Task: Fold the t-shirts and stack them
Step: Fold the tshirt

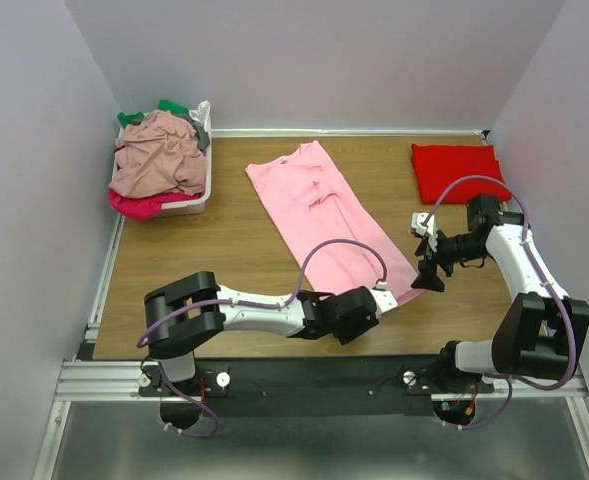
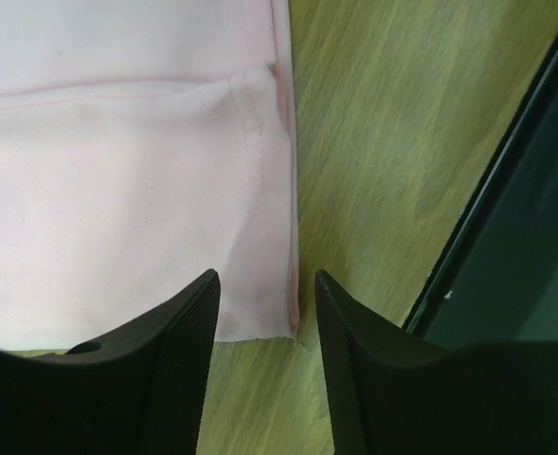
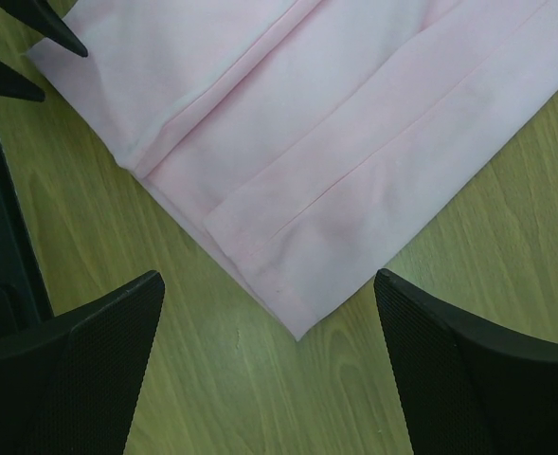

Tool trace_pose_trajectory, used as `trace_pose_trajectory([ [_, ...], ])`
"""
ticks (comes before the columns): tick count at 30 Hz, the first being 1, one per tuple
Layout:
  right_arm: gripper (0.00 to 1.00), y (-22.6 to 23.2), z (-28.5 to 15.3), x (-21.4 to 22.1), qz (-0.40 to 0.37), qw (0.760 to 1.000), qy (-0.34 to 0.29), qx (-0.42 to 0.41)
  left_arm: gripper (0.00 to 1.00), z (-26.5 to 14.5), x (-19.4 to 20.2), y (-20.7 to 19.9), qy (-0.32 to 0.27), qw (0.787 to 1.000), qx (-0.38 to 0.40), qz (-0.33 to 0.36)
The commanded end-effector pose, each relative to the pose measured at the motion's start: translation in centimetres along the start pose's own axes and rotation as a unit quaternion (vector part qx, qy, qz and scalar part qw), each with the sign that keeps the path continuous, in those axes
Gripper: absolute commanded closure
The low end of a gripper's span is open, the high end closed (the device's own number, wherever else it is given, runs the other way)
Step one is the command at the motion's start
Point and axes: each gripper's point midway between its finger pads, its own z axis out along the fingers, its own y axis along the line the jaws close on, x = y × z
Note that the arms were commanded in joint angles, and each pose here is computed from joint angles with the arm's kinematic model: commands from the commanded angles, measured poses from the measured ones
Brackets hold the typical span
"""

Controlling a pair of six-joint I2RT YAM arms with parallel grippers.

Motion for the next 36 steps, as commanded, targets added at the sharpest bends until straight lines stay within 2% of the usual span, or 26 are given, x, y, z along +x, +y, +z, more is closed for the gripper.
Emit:
trace_pose_trajectory([
  [1,0.02,0.4,-0.6,-0.1,-0.017,1.000,0.004,0.004,0.50,0.8,1.8,0.4,0.038,0.999,-0.028,0.004],
  [7,0.02,0.5,-0.4,-0.2,-0.013,1.000,-0.001,-0.002,0.51,1.1,3.1,0.9,0.056,0.997,-0.051,0.000],
  [13,0.02,1.0,-0.2,0.1,-0.013,1.000,0.002,-0.009,0.59,1.7,3.6,1.0,0.068,0.996,-0.056,0.002],
  [16,0.03,1.1,-0.3,0.5,-0.024,1.000,0.010,-0.007,0.70,1.8,4.2,1.0,0.077,0.995,-0.057,0.002],
  [17,0.03,1.1,-0.3,0.7,-0.028,0.999,0.014,-0.008,0.77,1.9,4.4,1.0,0.078,0.995,-0.059,-0.003],
  [19,0.03,1.2,-0.3,1.0,-0.035,0.999,0.020,-0.009,0.85,1.7,4.8,1.2,0.083,0.995,-0.063,-0.006],
  [20,0.04,1.4,-0.1,1.4,-0.049,0.998,0.025,-0.014,0.96,1.5,5.0,1.3,0.082,0.994,-0.067,-0.014],
  [21,0.05,1.6,0.0,1.7,-0.061,0.998,0.027,-0.018,1.00,1.4,5.0,1.5,0.081,0.994,-0.075,-0.018],
  [26,0.04,3.3,0.9,4.6,-0.175,0.981,0.061,-0.059,1.00,0.2,4.0,1.0,0.051,0.996,-0.059,-0.040],
  [31,0.08,5.1,2.4,5.9,-0.211,0.971,0.047,-0.105,1.00,-0.3,2.8,0.0,0.023,0.998,-0.029,-0.052],
  [36,0.13,4.1,4.0,6.6,-0.229,0.968,0.059,-0.085,1.00,-0.1,2.4,-0.4,0.015,0.998,-0.017,-0.057],
])
